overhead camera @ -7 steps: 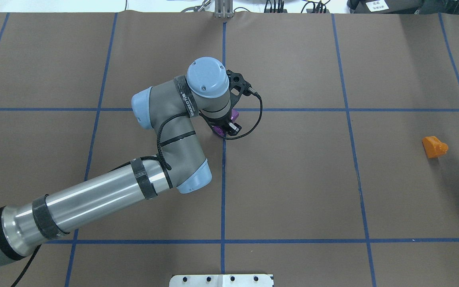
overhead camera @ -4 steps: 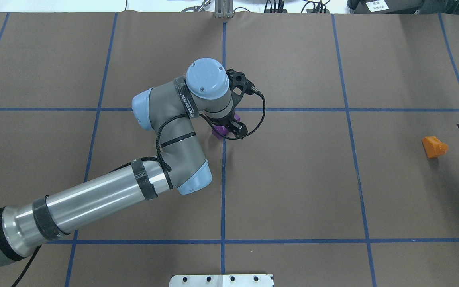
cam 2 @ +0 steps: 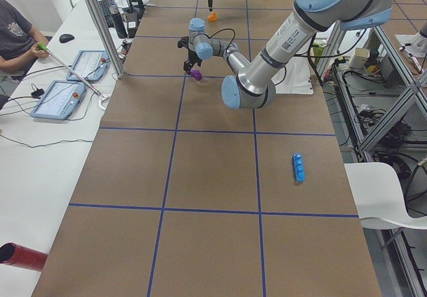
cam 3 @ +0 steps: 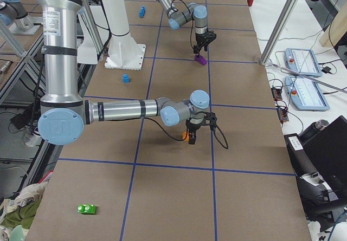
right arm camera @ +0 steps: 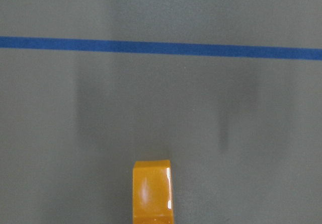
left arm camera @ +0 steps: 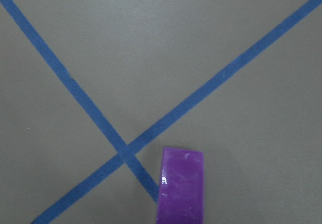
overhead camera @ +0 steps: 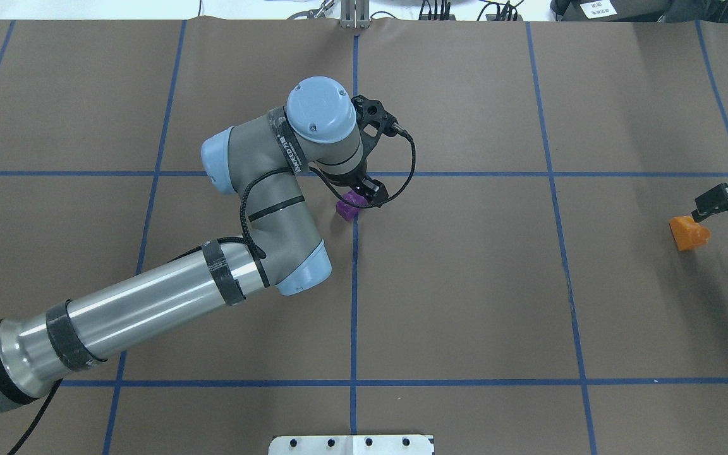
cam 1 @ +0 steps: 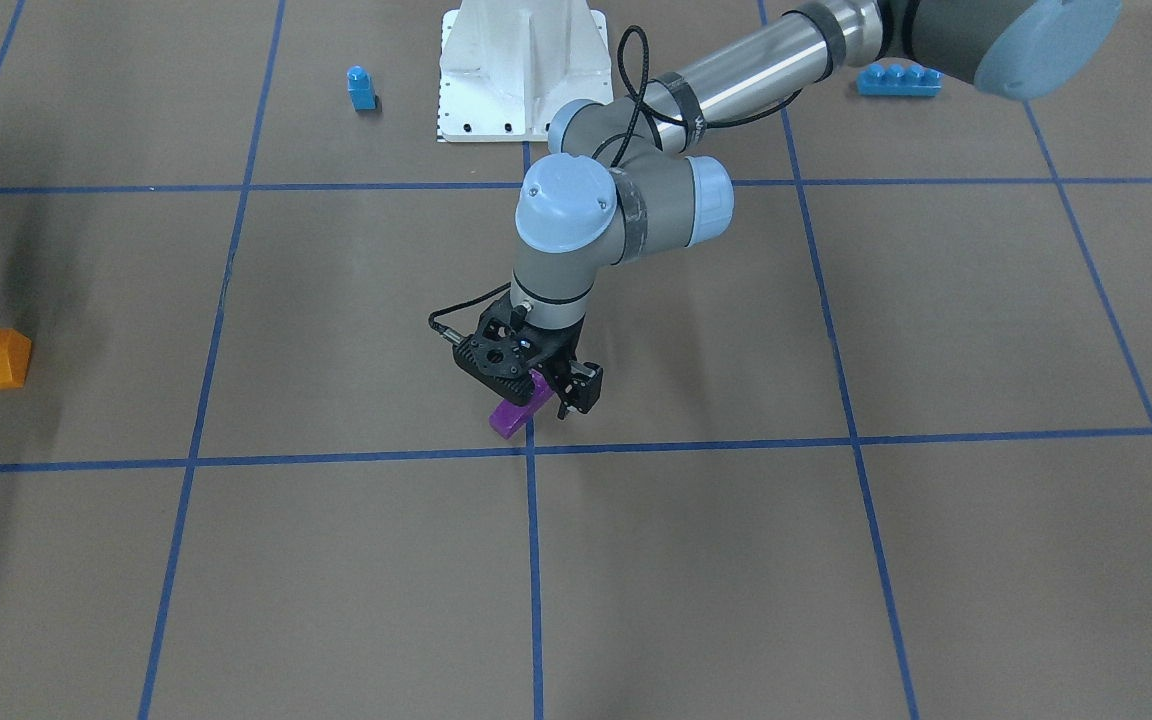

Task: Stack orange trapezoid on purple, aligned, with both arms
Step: 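Release the purple block with the left gripper while the right gripper grasps the orange block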

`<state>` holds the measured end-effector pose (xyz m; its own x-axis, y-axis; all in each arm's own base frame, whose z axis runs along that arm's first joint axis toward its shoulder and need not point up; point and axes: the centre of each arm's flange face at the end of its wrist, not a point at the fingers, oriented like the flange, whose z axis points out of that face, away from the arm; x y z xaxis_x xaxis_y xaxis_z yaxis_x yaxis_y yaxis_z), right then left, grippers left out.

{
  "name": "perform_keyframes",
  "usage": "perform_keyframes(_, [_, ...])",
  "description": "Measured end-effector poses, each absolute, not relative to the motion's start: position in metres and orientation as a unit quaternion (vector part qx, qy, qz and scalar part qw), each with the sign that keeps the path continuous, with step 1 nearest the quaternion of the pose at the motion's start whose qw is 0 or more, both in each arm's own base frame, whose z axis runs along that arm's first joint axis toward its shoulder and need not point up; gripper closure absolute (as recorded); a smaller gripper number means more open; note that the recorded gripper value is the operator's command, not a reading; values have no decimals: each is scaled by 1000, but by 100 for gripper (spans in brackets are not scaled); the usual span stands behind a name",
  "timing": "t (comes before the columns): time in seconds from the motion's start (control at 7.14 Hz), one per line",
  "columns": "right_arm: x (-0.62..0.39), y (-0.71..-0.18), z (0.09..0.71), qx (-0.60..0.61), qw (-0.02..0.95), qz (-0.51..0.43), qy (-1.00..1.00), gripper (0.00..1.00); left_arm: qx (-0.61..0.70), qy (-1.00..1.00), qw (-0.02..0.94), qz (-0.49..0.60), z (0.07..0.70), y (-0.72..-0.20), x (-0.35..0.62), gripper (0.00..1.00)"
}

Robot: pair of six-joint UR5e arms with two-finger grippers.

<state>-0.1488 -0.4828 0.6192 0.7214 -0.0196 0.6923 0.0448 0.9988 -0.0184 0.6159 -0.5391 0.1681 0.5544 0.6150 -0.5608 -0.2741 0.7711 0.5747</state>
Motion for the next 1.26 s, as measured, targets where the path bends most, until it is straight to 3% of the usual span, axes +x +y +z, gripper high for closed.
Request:
perform_keyframes(0.42, [-175,-483,629,-32,928,-21,-372,1,219,393,855,258,167,-544,611,0])
perform_keyframes(0.56, [-181,-485,635,-38,928,-23,-369,10,220,393,855,256,167,-546,608,0])
perform_keyframes(0.84, [-188,-488,639,-44,929,-24,-368,59,220,393,855,255,167,-547,607,0])
perform_keyframes(0.98, [-190,-488,639,-46,929,-25,-367,90,220,393,856,255,167,-547,606,0])
perform_keyframes(1.12, [-191,-487,640,-47,929,-25,-367,100,220,393,856,255,167,-548,606,0])
perform_keyframes(1.26, [-192,-487,640,-47,928,-26,-368,100,220,393,856,254,166,-549,604,0])
